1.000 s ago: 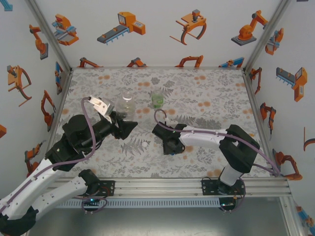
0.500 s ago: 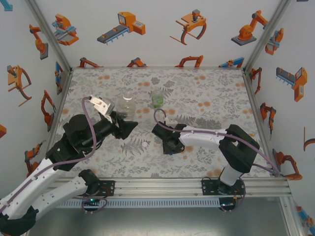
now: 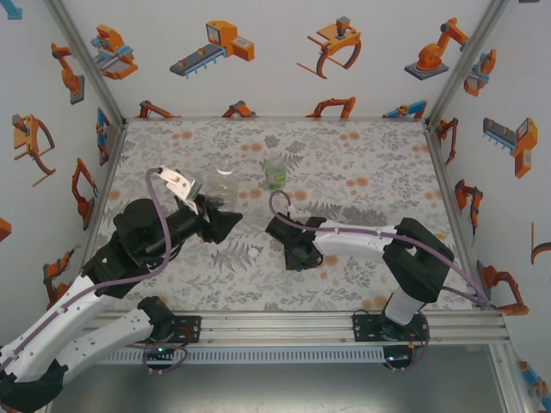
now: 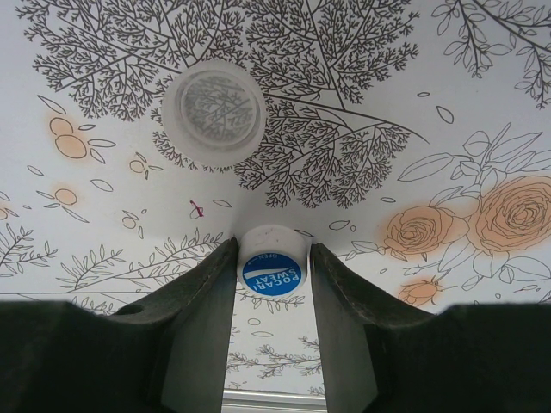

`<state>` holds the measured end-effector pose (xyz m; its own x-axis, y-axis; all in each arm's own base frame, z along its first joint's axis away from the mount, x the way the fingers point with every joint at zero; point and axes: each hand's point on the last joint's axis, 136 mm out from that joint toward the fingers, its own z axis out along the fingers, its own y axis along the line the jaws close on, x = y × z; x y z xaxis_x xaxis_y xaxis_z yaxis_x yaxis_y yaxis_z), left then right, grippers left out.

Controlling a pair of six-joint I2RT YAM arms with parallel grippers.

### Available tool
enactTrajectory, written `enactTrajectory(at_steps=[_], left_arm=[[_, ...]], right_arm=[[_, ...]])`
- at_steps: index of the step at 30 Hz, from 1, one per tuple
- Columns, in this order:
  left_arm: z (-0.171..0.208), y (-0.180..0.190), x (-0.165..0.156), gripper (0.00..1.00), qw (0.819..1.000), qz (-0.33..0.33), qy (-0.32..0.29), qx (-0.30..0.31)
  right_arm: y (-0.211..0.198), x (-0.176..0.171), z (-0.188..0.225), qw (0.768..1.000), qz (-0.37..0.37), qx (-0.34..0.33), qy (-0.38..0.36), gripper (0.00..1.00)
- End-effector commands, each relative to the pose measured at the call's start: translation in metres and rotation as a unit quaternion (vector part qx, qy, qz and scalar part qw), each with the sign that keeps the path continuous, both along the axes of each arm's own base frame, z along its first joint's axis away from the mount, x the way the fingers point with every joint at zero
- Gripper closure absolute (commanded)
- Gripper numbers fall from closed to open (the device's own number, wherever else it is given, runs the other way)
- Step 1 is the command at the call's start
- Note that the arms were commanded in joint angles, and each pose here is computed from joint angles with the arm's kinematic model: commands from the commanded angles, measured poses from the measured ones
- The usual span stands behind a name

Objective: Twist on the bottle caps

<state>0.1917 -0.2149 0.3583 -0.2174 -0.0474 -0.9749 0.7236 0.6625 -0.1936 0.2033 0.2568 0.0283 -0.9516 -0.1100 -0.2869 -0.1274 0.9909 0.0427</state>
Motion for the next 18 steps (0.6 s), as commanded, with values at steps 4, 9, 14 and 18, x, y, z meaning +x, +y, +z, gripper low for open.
enactTrajectory(at_steps=[4, 9, 14, 18], left_arm=[[0.0033, 0.0003, 0.0013, 0.99, 1.000, 0.002, 0.000, -0.012], [0.0027, 0.0001, 0.0019, 0.99, 1.000, 0.003, 0.001, -0.012], [0.0017, 0.0007, 0.0020, 0.99, 1.000, 0.004, 0.002, -0.012], [0.0012, 0.0012, 0.0011, 0.99, 1.000, 0.004, 0.003, -0.012]], right_arm=[[0.0004, -0.0045, 0.0042, 1.000, 0.005, -0.004, 0.009, 0.60], [0.0005, -0.0048, 0.0053, 1.000, 0.005, -0.002, 0.009, 0.60], [0.0016, -0.0052, 0.0058, 1.000, 0.005, -0.001, 0.011, 0.60], [0.0011, -0.0052, 0.0060, 1.000, 0.005, -0.001, 0.010, 0.62]])
